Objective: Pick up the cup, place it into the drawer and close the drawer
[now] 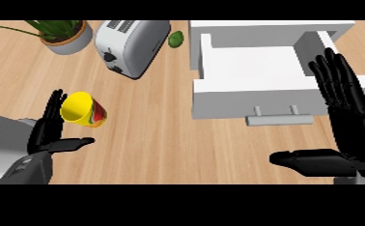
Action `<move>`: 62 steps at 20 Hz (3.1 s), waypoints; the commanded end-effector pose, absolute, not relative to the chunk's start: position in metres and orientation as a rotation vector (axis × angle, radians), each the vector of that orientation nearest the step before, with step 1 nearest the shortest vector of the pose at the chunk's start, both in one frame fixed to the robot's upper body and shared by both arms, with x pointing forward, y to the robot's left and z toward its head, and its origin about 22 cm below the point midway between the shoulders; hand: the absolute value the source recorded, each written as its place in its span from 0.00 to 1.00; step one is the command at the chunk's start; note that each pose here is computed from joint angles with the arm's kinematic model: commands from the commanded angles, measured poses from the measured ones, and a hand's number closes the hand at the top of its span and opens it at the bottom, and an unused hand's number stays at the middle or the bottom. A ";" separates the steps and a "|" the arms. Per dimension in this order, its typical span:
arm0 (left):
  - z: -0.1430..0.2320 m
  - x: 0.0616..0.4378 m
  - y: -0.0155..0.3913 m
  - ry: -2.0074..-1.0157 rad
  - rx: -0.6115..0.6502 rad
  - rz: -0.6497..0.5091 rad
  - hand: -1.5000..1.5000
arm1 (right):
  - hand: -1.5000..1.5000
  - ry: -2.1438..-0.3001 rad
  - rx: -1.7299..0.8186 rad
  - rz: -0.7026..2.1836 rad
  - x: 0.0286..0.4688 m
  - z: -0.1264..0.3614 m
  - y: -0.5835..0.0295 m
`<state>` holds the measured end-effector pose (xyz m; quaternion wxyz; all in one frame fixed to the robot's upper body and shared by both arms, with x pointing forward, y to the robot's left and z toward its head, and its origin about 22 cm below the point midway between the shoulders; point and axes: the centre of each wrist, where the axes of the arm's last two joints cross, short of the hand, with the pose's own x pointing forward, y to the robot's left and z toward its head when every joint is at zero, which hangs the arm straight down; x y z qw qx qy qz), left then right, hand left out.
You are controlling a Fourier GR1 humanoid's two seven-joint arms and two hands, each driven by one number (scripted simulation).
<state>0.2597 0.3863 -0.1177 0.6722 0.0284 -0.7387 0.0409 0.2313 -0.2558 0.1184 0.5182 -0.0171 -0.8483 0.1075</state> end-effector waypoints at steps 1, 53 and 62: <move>-0.111 0.267 0.390 -1.728 -0.032 0.100 0.00 | 0.00 -2.027 -0.033 0.256 0.242 0.114 -0.256; -0.037 0.366 0.255 -2.137 -0.380 0.143 1.00 | 0.00 -2.013 -0.097 0.237 0.237 0.106 -0.277; 0.064 0.390 0.165 -2.174 -0.403 -0.011 1.00 | 0.00 -1.995 -0.084 0.236 0.234 0.109 -0.273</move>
